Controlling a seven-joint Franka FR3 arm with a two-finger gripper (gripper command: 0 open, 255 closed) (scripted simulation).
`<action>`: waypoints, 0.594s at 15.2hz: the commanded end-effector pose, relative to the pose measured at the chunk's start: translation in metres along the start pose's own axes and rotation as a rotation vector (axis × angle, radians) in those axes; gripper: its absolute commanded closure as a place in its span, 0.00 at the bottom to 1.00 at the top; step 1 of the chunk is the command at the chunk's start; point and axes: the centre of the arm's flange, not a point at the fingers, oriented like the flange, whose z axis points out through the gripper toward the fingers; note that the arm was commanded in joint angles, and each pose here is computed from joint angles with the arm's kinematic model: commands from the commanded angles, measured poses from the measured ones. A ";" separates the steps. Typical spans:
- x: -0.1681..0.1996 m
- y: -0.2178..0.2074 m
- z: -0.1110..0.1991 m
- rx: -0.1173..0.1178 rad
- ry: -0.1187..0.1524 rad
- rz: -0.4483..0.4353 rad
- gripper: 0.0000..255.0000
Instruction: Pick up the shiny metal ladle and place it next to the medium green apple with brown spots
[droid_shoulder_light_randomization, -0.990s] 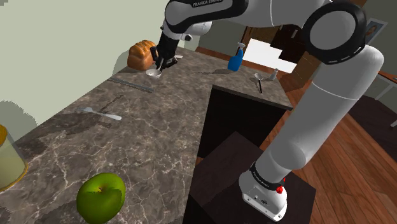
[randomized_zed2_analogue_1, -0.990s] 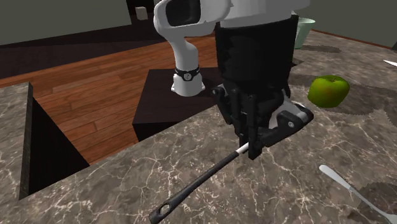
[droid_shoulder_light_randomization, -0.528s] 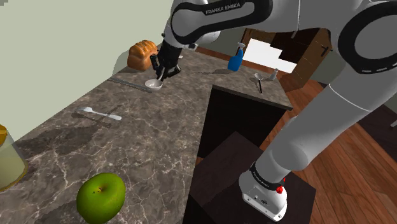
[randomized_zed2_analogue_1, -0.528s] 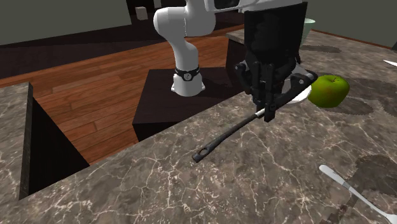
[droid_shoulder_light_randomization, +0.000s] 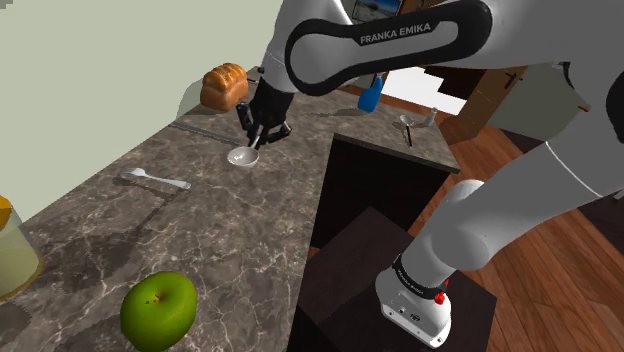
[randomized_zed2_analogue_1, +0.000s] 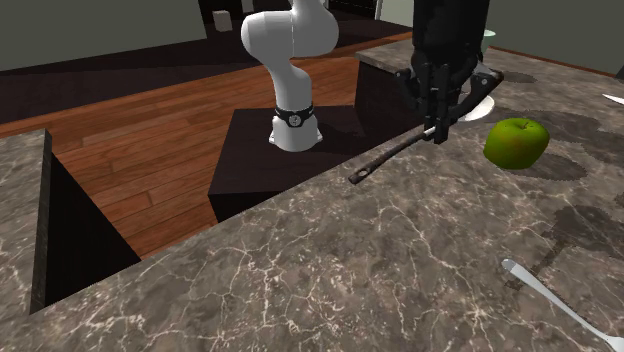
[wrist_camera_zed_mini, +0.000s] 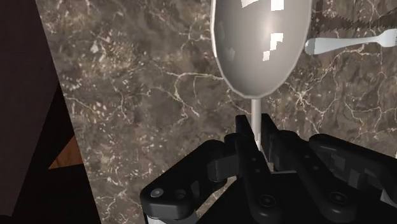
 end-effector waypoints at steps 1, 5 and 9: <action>-0.026 0.012 0.000 0.000 0.000 0.001 1.00; -0.075 0.032 -0.004 0.000 0.000 0.001 1.00; -0.123 0.053 -0.007 0.000 0.000 0.001 1.00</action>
